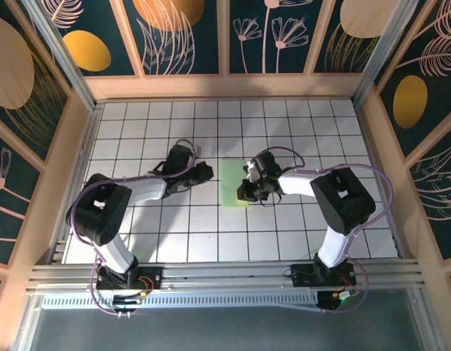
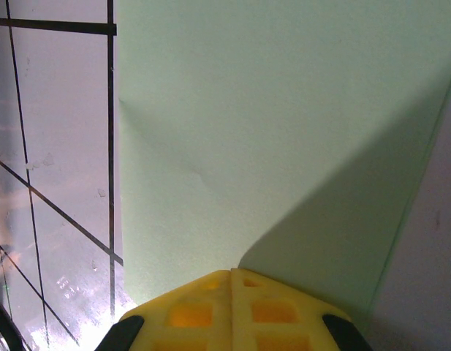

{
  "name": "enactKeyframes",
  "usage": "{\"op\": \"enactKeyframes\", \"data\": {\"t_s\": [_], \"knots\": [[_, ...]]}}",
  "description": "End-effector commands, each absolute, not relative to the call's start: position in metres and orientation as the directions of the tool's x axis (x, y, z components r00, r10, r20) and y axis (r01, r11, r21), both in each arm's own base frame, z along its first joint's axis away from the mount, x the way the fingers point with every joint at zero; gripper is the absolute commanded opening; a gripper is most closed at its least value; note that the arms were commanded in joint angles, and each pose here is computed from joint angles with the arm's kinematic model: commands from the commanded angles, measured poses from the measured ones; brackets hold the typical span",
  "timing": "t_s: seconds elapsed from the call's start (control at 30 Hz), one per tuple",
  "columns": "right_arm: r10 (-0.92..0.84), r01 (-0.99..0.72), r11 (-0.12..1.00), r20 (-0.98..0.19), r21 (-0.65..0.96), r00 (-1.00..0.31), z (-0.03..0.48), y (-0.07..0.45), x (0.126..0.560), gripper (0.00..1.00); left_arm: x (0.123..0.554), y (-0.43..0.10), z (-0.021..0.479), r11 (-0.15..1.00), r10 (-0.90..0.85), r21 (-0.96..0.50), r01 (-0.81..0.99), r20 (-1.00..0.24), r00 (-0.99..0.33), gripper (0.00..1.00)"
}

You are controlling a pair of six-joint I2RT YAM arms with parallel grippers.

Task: Fold a paper plane with a square sheet of paper (fold left side to right side)
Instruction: Fold the triangle a second time at the center of the table.

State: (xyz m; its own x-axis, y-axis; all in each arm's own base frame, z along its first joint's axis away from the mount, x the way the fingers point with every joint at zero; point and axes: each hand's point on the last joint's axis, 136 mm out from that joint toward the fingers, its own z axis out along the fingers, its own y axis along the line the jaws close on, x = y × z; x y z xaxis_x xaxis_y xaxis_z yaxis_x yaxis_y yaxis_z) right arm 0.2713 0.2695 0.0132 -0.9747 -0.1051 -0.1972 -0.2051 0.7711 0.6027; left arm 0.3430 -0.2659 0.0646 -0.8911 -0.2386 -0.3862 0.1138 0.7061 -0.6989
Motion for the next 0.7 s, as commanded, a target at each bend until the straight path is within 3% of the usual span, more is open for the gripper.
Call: {"op": "enactKeyframes", "data": {"t_s": [0.0, 0.33, 0.67], "knots": [[-0.074, -0.106, 0.904, -0.093, 0.414, -0.993, -0.038, 0.225, 0.256, 0.00, 0.336, -0.291, 0.084, 0.608, -0.247, -0.780, 0.150, -0.364, -0.898, 0.00], [-0.074, -0.105, 0.901, -0.089, 0.421, -0.993, -0.039, 0.227, 0.257, 0.00, 0.341, -0.314, 0.053, 0.636, -0.172, -0.757, 0.150, -0.329, -0.929, 0.00], [-0.066, -0.105, 0.883, -0.101, 0.457, -0.993, -0.030, 0.234, 0.260, 0.00, 0.337, -0.300, 0.009, 0.736, -0.137, -0.669, 0.104, -0.297, -0.945, 0.00]]}}
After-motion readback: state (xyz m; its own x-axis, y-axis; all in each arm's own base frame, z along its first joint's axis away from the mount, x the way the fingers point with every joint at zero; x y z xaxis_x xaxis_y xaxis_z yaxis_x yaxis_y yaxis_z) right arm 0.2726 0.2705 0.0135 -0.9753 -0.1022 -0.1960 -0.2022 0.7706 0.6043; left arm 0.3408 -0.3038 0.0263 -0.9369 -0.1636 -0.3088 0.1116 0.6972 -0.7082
